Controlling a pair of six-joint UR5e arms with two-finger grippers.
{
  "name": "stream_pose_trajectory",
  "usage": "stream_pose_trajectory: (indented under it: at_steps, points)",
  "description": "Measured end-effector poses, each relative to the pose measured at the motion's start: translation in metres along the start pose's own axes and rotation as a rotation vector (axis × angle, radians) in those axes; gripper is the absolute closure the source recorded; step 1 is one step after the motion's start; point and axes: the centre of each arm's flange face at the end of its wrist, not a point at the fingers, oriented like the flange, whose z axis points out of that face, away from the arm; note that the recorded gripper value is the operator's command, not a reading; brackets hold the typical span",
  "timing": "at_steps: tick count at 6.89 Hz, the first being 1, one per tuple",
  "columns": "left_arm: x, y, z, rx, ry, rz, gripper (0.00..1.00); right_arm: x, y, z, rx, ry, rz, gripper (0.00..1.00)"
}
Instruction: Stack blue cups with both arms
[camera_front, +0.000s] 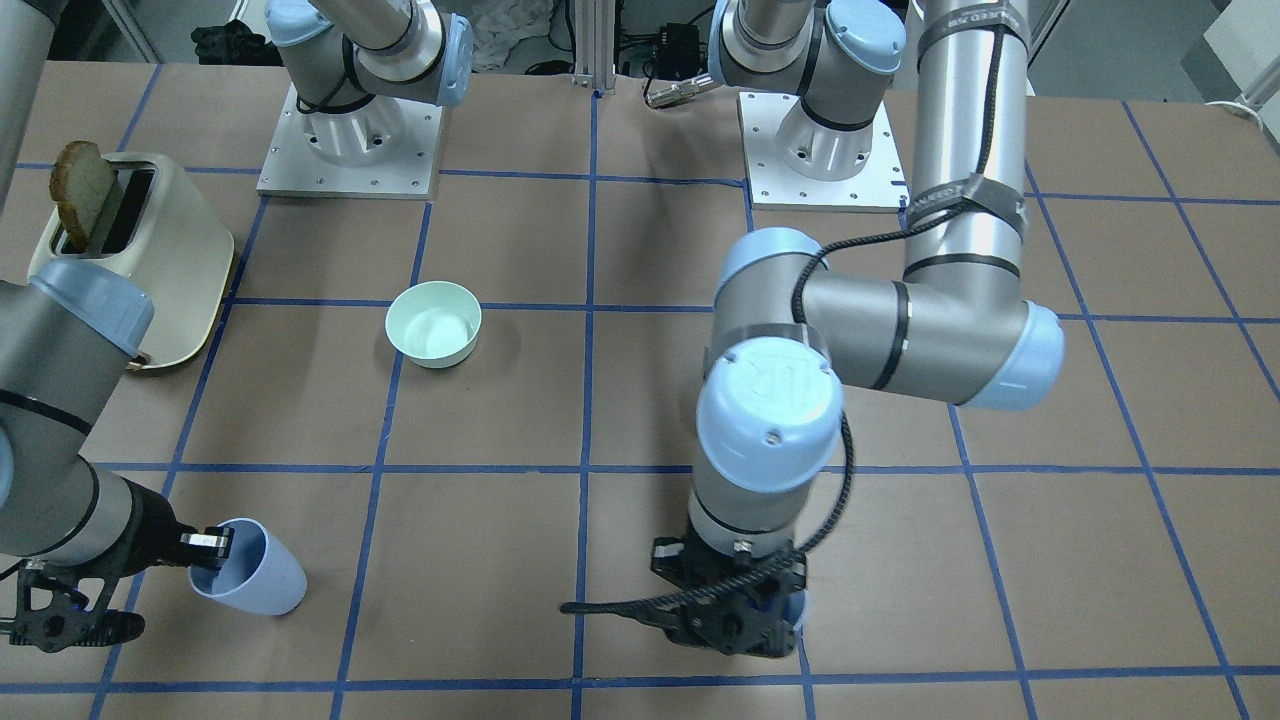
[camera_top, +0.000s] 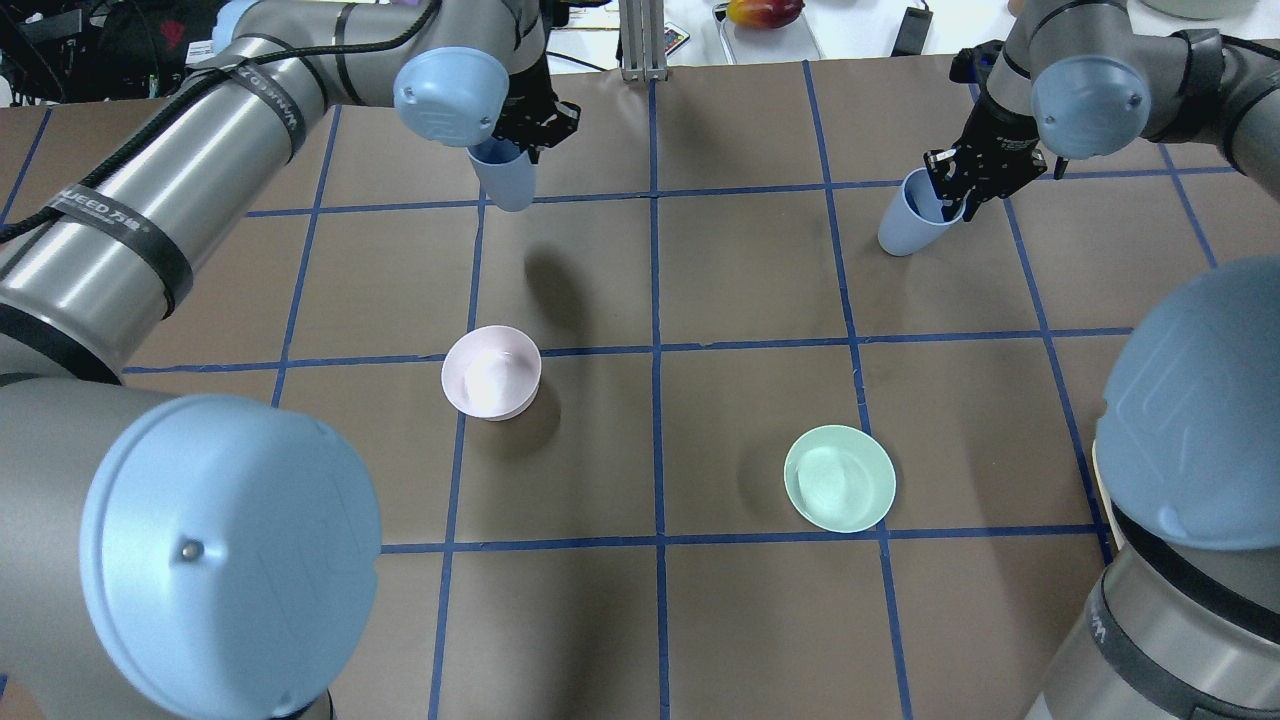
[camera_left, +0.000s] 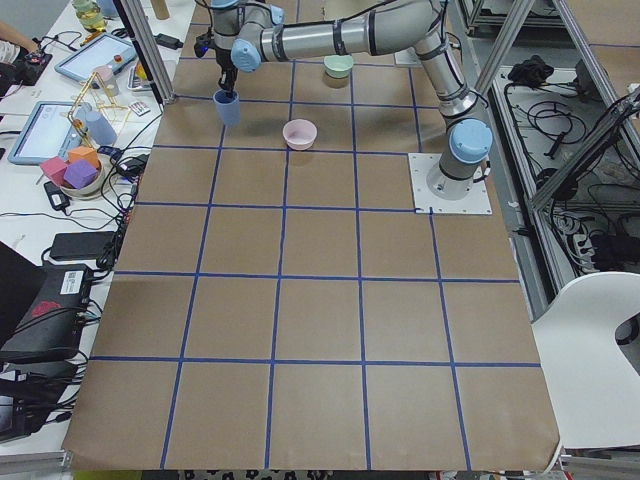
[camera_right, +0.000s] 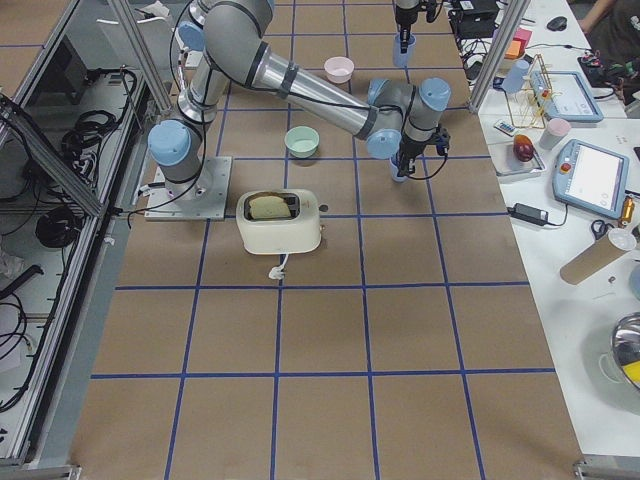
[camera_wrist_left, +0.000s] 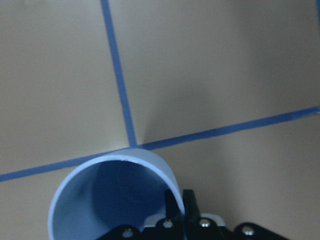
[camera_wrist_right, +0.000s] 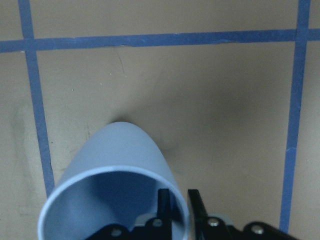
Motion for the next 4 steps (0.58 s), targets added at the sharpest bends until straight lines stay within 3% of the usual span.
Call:
stream_pose_trajectory:
  at_steps: [2,4]
  points:
    - [0.093,0.056,-0.003,-0.095,0.043,-0.033,1.0,-0.002,0.009,-0.023,0.002,0.002,0.001,1.0]
    - [0.13,0.103,0.012,-0.174,0.05,-0.033,1.0,-0.008,0.029,-0.059,-0.009,0.0,0.006,1.0]
